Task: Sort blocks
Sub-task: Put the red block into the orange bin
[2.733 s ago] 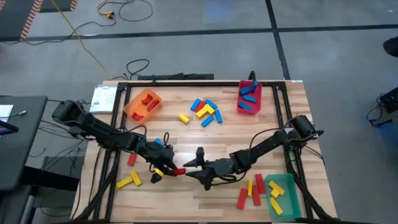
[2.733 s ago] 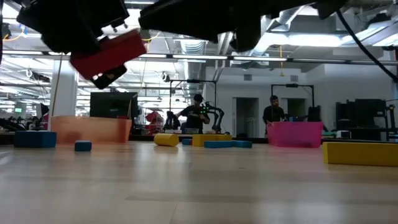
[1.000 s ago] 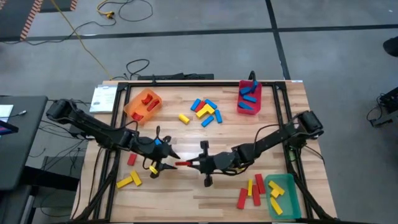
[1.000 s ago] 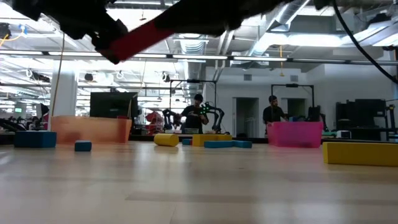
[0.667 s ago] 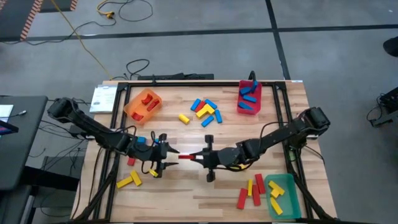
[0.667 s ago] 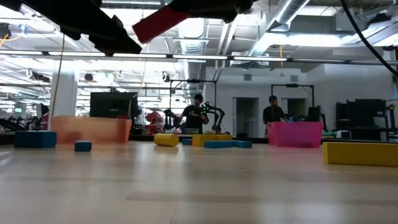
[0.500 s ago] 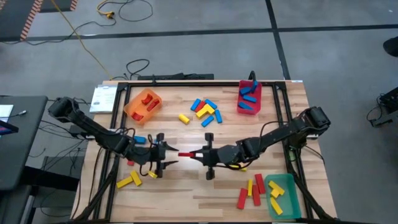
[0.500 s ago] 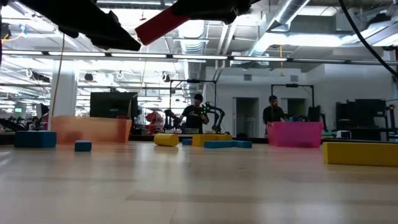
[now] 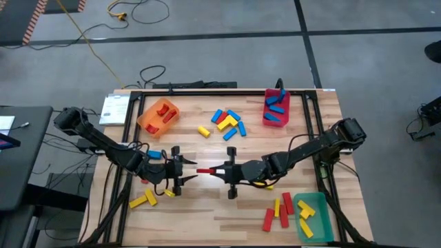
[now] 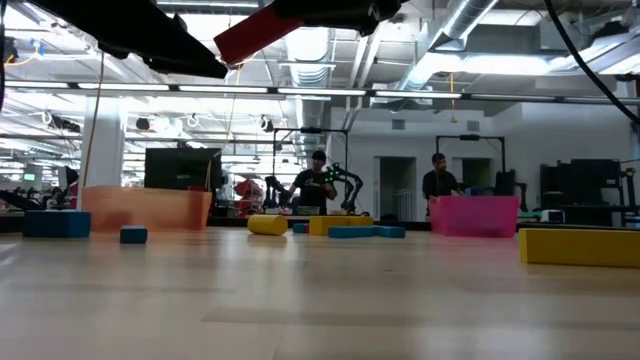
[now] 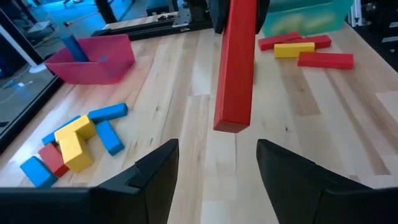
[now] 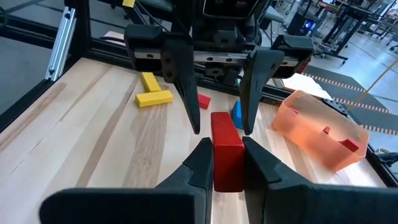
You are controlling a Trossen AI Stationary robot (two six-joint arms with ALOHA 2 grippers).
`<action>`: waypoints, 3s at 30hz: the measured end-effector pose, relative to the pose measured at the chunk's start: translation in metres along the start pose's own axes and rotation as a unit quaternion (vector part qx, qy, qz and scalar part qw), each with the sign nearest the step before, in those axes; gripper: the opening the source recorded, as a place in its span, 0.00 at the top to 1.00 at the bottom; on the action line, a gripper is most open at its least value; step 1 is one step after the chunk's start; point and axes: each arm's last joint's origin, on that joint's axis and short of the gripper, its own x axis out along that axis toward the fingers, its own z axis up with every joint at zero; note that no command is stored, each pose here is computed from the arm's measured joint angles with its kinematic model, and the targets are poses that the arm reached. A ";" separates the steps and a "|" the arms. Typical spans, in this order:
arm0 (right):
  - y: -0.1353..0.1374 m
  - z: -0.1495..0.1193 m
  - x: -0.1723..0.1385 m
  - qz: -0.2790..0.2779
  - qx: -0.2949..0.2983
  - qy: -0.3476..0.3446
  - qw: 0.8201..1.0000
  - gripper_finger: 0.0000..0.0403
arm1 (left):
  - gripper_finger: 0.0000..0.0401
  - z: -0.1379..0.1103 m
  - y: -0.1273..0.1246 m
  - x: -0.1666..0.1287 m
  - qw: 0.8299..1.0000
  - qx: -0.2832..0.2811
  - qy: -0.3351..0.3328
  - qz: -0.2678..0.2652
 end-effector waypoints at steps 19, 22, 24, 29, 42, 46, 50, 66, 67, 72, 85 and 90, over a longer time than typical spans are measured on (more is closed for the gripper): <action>-0.001 0.002 0.000 -0.002 0.003 -0.010 1.000 0.84 | 0.48 -0.020 0.002 -0.001 0.996 -0.032 -0.070 0.041; -0.001 0.003 0.000 -0.006 0.004 -0.012 1.000 0.84 | 0.48 -0.023 0.003 -0.001 0.995 -0.040 -0.083 0.043; -0.003 0.003 0.001 -0.008 0.006 -0.012 1.000 0.84 | 0.48 -0.024 0.004 -0.002 0.994 -0.042 -0.090 0.044; -0.008 0.003 0.003 -0.016 0.011 -0.016 1.000 0.84 | 0.48 -0.024 0.004 -0.002 0.994 -0.043 -0.097 0.037; -0.009 0.004 0.003 -0.021 0.020 -0.019 0.999 0.84 | 0.48 -0.022 0.009 -0.002 0.991 -0.029 -0.097 0.083; -0.013 0.003 0.005 -0.019 0.029 -0.023 0.999 0.84 | 0.48 -0.020 0.010 -0.002 0.990 -0.040 -0.109 0.079; -0.016 0.004 0.007 -0.001 0.037 -0.031 0.999 0.84 | 0.48 -0.019 0.012 0.002 0.990 -0.046 -0.115 0.066; -0.017 0.003 0.008 0.003 0.037 -0.029 0.999 0.84 | 0.76 -0.017 0.009 0.008 0.990 -0.027 -0.133 0.038; -0.017 0.002 0.008 0.003 0.036 -0.027 0.999 0.84 | 0.78 -0.017 0.009 0.008 0.990 -0.026 -0.134 0.037; -0.016 0.001 0.008 0.005 0.036 -0.020 0.999 0.84 | 0.82 -0.017 0.008 0.008 0.991 -0.018 -0.134 0.023; -0.022 -0.011 0.009 -0.045 0.036 0.038 0.998 0.71 | 0.83 -0.019 0.013 0.010 0.991 0.010 -0.118 0.060; -0.023 -0.016 0.009 -0.080 0.028 0.066 0.994 0.54 | 0.85 -0.024 0.025 0.013 0.993 0.010 -0.080 0.083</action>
